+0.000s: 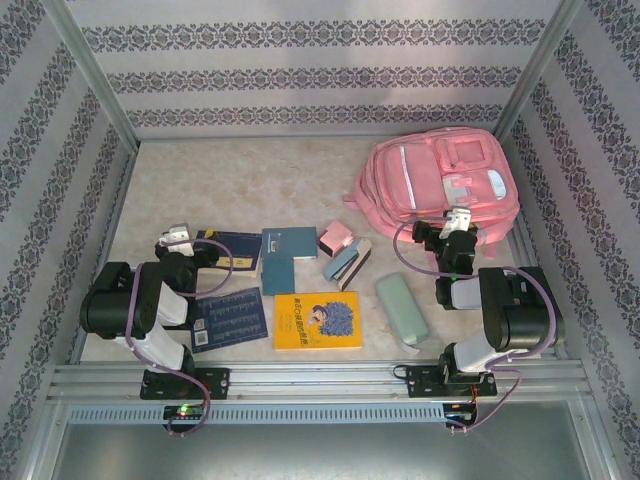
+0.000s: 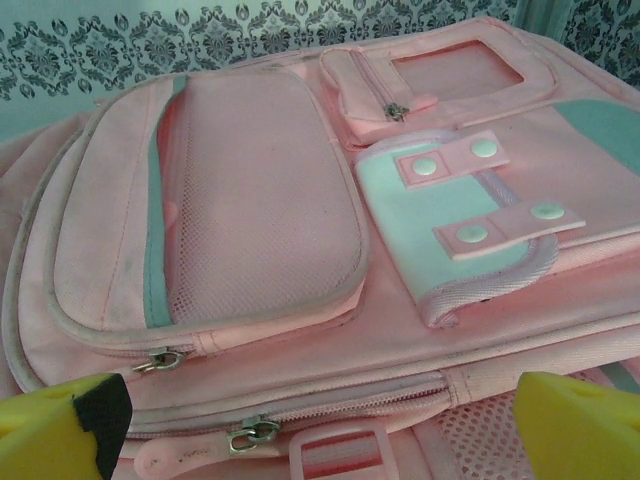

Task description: Pack the student bag

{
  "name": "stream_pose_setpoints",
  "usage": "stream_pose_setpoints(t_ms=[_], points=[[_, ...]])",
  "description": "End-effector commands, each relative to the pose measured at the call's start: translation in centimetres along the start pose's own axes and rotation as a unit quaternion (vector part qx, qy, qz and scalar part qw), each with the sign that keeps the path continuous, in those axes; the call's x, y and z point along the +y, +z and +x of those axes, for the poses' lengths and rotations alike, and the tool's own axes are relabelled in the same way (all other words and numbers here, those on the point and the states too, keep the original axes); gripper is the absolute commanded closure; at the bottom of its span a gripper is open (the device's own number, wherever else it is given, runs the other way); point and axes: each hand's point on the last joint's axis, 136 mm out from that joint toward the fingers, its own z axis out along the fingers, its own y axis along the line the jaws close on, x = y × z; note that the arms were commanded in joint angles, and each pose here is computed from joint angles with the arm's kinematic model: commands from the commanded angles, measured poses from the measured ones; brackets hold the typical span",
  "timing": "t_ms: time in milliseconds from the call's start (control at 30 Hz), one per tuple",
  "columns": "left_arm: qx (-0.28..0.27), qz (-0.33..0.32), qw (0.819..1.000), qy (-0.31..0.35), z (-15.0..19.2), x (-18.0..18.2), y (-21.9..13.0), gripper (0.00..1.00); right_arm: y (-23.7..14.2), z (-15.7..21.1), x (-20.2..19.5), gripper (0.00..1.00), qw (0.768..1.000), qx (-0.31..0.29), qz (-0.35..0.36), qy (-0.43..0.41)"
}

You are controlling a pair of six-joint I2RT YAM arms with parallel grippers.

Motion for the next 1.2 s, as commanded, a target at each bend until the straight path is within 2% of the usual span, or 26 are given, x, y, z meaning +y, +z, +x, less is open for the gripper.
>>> stream_pose_setpoints(t_ms=[0,100,200,233,367,400,500,600,667,700,833,933,1033,1067,1100,1133,1167], points=[[-0.026,0.003,1.000,0.003,-1.3,-0.4,0.1,0.00,-0.5,-0.4,0.0,0.02,1.000,-0.021,0.006,-0.004],[-0.026,0.005,1.000,0.006,-1.3,-0.5,0.1,0.00,-0.2,-0.4,-0.2,0.02,1.000,-0.017,0.013,-0.003],[-0.034,0.012,0.999,0.011,-2.0,-0.7,0.0,0.00,0.0,-0.4,1.5,0.02,0.999,-0.010,-0.032,-0.019],[-0.035,0.021,0.999,0.015,-2.3,-1.1,-0.2,0.00,-0.3,-0.8,2.3,0.02,0.998,-0.019,-0.053,-0.031],[-0.050,0.043,0.997,0.043,-5.0,-2.6,-1.5,0.00,-2.3,-3.5,4.2,0.02,0.995,-0.029,-0.051,-0.084],[-0.065,0.059,0.994,0.058,-5.3,-3.6,-2.2,0.00,-2.9,-4.3,5.3,0.02,0.993,-0.029,-0.068,-0.095],[-0.129,0.111,0.982,0.084,-8.1,-7.1,-4.3,0.00,-4.6,-8.8,7.1,0.02,0.995,-0.054,-0.067,-0.044],[-0.130,0.175,0.971,0.098,-11.0,-11.8,-4.9,0.00,-7.3,-10.8,12.1,0.02,0.987,-0.048,-0.133,-0.077],[-0.096,0.198,0.970,0.102,-12.5,-14.7,-5.1,0.00,-9.6,-11.9,15.4,0.02,0.977,-0.051,-0.179,-0.104],[-0.076,0.211,0.969,0.105,-13.1,-16.1,-5.3,0.00,-10.7,-12.8,16.4,0.02,0.976,-0.050,-0.190,-0.090],[-0.019,0.208,0.976,0.064,-15.1,-18.4,-6.2,0.00,-13.0,-14.6,17.7,0.02,0.978,0.016,-0.193,-0.081],[0.057,0.193,0.976,0.079,-15.1,-19.7,-6.5,0.00,-14.0,-16.4,17.3,0.02,0.979,0.052,-0.151,-0.124],[0.152,0.143,0.973,0.101,-14.8,-19.2,-6.5,0.00,-14.5,-16.7,15.5,0.02,0.970,0.161,-0.115,-0.140],[0.188,0.132,0.966,0.115,-14.5,-18.7,-6.8,0.00,-14.2,-16.9,14.0,0.02,0.972,0.184,-0.082,-0.121],[0.200,0.136,0.962,0.129,-14.9,-18.9,-7.1,0.00,-13.7,-17.1,12.7,0.02,0.974,0.199,-0.056,-0.094],[0.203,0.137,0.961,0.131,-15.1,-19.1,-7.0,0.00,-13.2,-16.9,11.9,0.02,0.975,0.208,-0.049,-0.062],[0.202,0.127,0.964,0.115,-15.3,-19.0,-6.7,0.00,-12.6,-16.5,11.9,0.02,0.974,0.215,-0.074,-0.015]])
